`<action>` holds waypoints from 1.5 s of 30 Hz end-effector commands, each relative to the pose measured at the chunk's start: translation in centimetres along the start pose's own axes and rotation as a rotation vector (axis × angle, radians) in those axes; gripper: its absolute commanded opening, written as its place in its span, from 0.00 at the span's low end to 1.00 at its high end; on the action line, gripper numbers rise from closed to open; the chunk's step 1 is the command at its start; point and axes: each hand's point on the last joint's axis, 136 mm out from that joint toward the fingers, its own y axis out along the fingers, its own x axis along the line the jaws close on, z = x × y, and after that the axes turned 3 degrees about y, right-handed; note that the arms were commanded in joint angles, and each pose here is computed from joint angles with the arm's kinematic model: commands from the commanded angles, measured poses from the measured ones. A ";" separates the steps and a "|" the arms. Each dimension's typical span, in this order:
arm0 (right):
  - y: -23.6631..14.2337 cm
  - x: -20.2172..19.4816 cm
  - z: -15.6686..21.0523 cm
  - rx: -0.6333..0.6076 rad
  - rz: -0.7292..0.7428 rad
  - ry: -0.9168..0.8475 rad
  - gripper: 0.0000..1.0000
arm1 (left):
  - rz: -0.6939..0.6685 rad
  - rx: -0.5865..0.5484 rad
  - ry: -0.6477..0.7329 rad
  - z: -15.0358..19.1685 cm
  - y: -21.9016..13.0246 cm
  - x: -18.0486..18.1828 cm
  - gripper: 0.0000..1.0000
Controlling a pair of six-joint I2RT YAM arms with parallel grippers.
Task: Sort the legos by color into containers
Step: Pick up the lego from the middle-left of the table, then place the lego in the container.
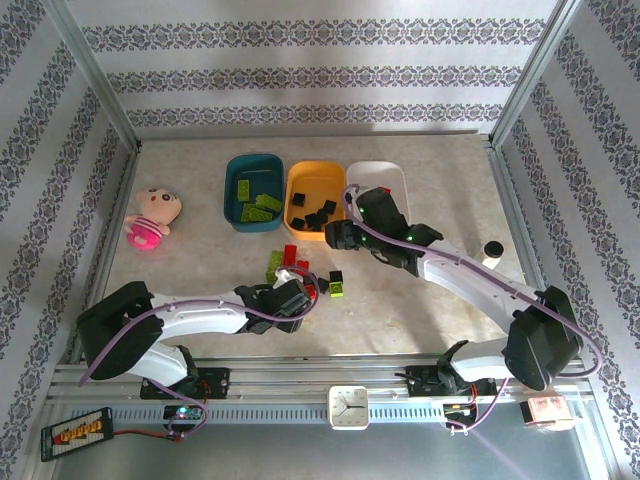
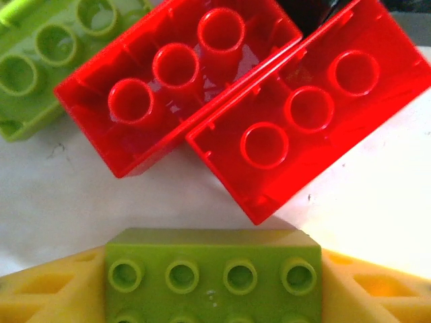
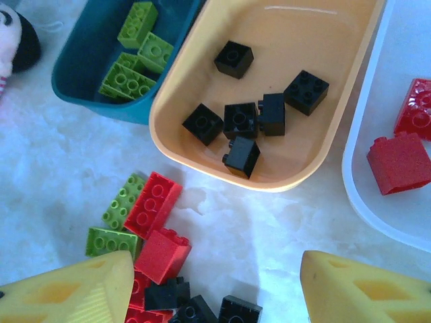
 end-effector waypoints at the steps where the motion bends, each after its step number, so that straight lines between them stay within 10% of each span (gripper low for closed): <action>1: -0.4 -0.2 0.3 -0.022 0.000 0.014 0.66 | 0.031 -0.019 -0.019 -0.2 0.1 -0.8 0.58; 17: -1.8 -1.9 4.2 -0.035 -0.012 0.091 0.66 | 0.078 -0.441 -0.353 -15.1 -11.4 10.3 0.50; 32: -2.9 -2.7 6.7 -0.022 -0.016 0.104 0.67 | -0.119 -0.297 -0.540 -25.2 0.0 21.8 0.48; 45: -1.1 -1.8 11.8 0.099 -0.032 0.075 0.68 | -0.087 -0.291 -0.569 -29.1 0.5 22.6 0.90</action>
